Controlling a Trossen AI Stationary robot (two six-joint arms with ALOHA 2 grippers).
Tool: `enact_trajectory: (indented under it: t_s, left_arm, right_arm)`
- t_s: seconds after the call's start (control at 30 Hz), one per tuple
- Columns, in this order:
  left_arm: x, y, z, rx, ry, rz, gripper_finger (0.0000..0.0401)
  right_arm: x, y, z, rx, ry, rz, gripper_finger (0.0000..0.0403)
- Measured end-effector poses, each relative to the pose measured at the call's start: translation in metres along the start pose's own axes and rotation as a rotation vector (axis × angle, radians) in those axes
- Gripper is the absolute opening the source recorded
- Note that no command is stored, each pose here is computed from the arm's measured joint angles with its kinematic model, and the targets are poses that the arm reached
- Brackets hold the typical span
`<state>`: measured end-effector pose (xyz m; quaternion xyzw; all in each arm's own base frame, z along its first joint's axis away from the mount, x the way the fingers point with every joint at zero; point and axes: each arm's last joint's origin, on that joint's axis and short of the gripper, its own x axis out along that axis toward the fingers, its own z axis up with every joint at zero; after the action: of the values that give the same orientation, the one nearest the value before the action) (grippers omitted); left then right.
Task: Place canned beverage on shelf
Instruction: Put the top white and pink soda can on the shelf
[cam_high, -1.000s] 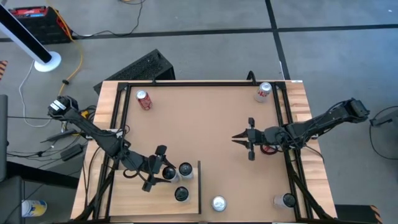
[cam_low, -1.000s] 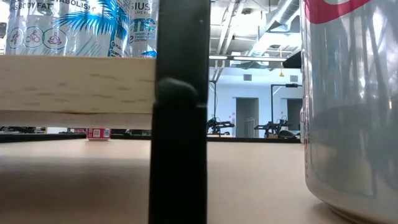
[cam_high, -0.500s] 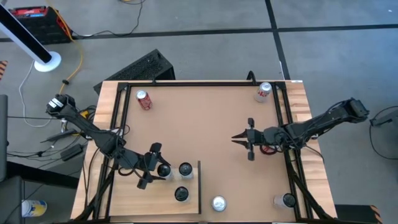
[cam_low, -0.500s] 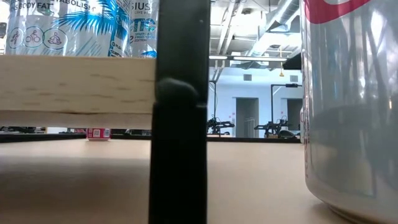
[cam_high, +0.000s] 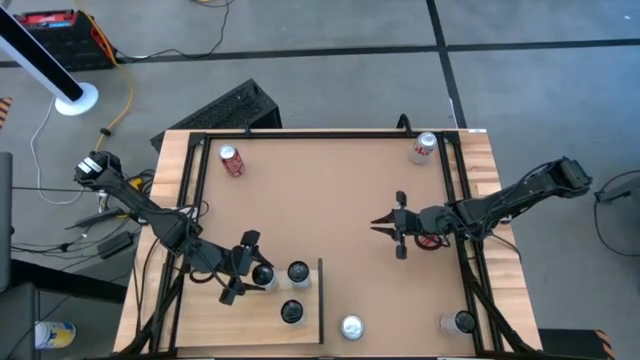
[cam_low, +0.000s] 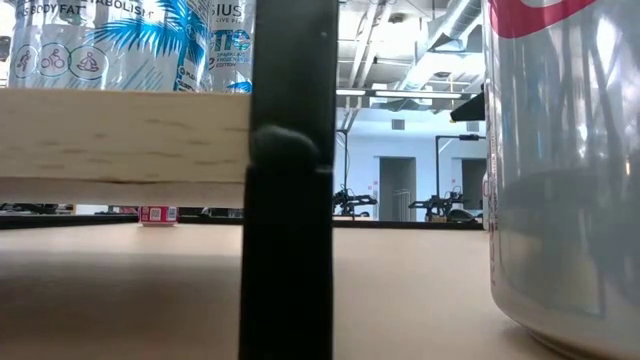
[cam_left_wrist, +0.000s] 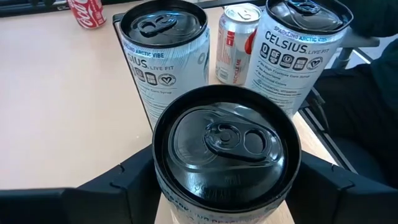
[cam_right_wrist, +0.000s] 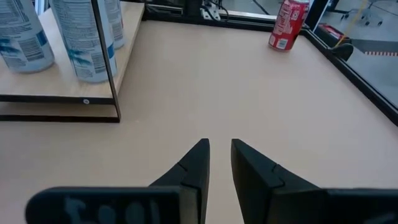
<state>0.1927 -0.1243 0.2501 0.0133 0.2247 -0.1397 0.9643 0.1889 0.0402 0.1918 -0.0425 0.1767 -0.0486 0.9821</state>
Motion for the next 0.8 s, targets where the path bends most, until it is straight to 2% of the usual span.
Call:
enact_trajectory:
  t_s: [0.3,0.8]
  left_arm:
    - [0.0000,0.0002,0.0003,-0.001,-0.003,0.007,0.0276]
    - [0.0004,0.0006,-0.0005,-0.003,0.001,0.020,0.0282]
  right_arm:
    - [-0.0003,-0.0001,0.0011,0.003,-0.010,0.000,0.0089]
    - [-0.0003,0.0003,0.0021,0.005,-0.020,0.014,0.0089]
